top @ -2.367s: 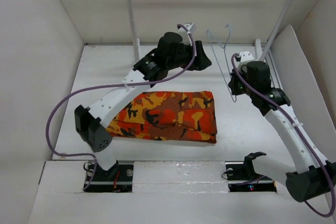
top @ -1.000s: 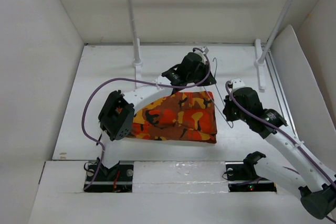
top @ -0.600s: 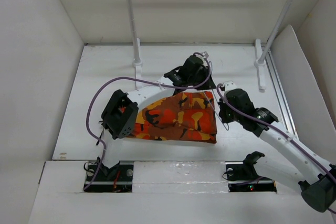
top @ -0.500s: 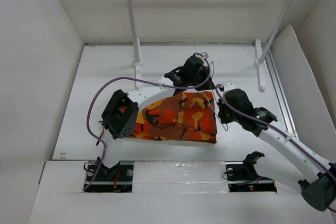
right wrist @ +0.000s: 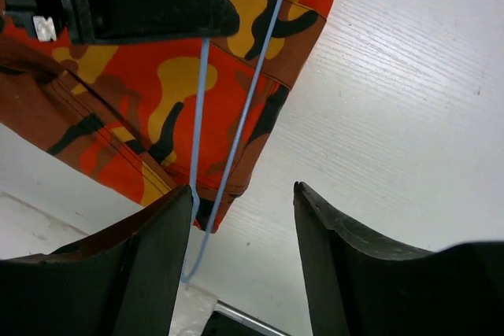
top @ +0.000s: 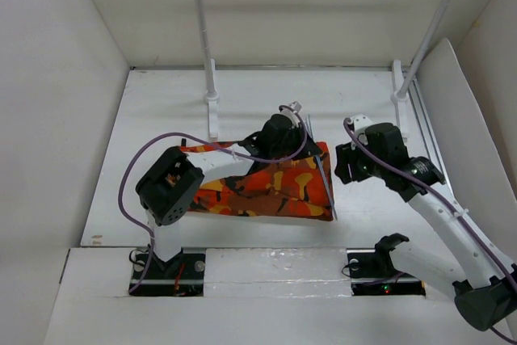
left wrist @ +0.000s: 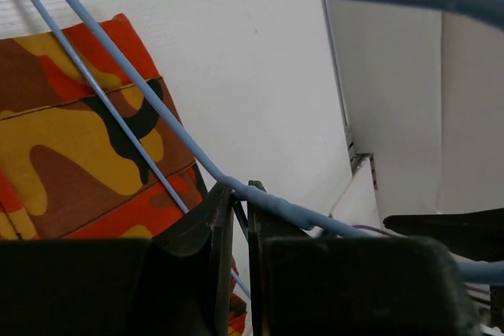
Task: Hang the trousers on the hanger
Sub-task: Pick up the hanger from the clothesline, then place the trousers on the hanger.
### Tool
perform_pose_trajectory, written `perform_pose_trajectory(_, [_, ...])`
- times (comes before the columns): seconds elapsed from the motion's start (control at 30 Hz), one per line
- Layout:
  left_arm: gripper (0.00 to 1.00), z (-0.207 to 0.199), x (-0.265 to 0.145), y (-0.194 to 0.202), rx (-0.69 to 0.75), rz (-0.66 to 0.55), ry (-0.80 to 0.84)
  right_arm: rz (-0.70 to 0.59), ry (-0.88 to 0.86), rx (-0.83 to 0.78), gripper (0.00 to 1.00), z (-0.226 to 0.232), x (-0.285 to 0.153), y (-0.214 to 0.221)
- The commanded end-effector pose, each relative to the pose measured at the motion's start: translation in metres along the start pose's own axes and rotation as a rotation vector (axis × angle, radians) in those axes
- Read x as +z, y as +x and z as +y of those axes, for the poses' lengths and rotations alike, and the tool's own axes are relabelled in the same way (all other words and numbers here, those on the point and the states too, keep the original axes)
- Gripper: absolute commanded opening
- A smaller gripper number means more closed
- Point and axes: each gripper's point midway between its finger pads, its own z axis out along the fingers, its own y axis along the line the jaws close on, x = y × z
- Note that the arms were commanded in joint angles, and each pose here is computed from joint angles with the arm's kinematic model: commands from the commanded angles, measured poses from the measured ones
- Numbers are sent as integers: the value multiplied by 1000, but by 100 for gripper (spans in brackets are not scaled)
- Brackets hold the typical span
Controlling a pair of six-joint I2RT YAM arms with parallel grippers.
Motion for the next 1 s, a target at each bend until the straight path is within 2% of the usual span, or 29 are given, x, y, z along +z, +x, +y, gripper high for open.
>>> perform_pose_trajectory(0.0, [0, -46, -6, 1, -24, -32, 200, -39, -89, -29, 60, 10, -2, -15])
perform_pose_trajectory(0.03, [0, -48, -7, 2, -20, -32, 223, -45, -94, -24, 58, 9, 0, -15])
perform_pose_trajectory(0.1, [0, -65, -9, 6, 16, -41, 272, -69, -110, -27, 44, 11, 3, -19])
perform_pose_trajectory(0.13, [0, -76, -11, 3, 38, -54, 296, -80, -109, -28, 30, 11, 3, -21])
perform_pose_trajectory(0.17, [0, -80, -13, -2, 56, -71, 299, -83, -102, -28, 24, 10, 3, -21])
perform_pose_trajectory(0.2, [0, -90, -12, 2, 87, -64, 321, -122, -92, -26, 14, 7, 1, -28])
perform_pose_trajectory(0.23, [0, -95, -12, 7, 99, -56, 331, -113, -92, -25, 13, 7, 3, -25])
perform_pose_trajectory(0.27, [0, -93, -10, 10, 106, -50, 334, -130, -96, -23, 0, 8, 4, -27])
perform_pose_trajectory(0.4, [0, -88, -7, 20, 160, -37, 333, -76, -77, -8, 0, 1, 14, -10])
perform_pose_trajectory(0.53, [0, -90, -7, 24, 218, -17, 348, -136, -12, 39, 0, -13, 18, -15])
perform_pose_trajectory(0.6, [0, -79, 0, 31, 204, 6, 333, -131, 4, 100, 0, -21, 25, -6])
perform_pose_trajectory(0.63, [0, -66, 3, 38, 192, 19, 303, -175, -19, 105, 0, -19, 29, -15])
perform_pose_trajectory(0.7, [0, -46, 9, 44, 173, 15, 246, -163, -106, 118, 4, -9, 44, -4])
perform_pose_trajectory(0.73, [0, -34, 9, 55, 165, 32, 217, -202, -140, 105, 7, -4, 48, -13])
perform_pose_trajectory(0.8, [0, -17, 9, 58, 144, 19, 169, -171, -183, 107, 11, 1, 63, -3])
perform_pose_trajectory(0.9, [0, -6, 9, 62, 132, 22, 127, -110, -174, 116, 15, -2, 80, 14])
perform_pose_trajectory(0.97, [0, 4, 9, 61, 131, 9, 91, -147, -194, 108, 17, 0, 88, 7])
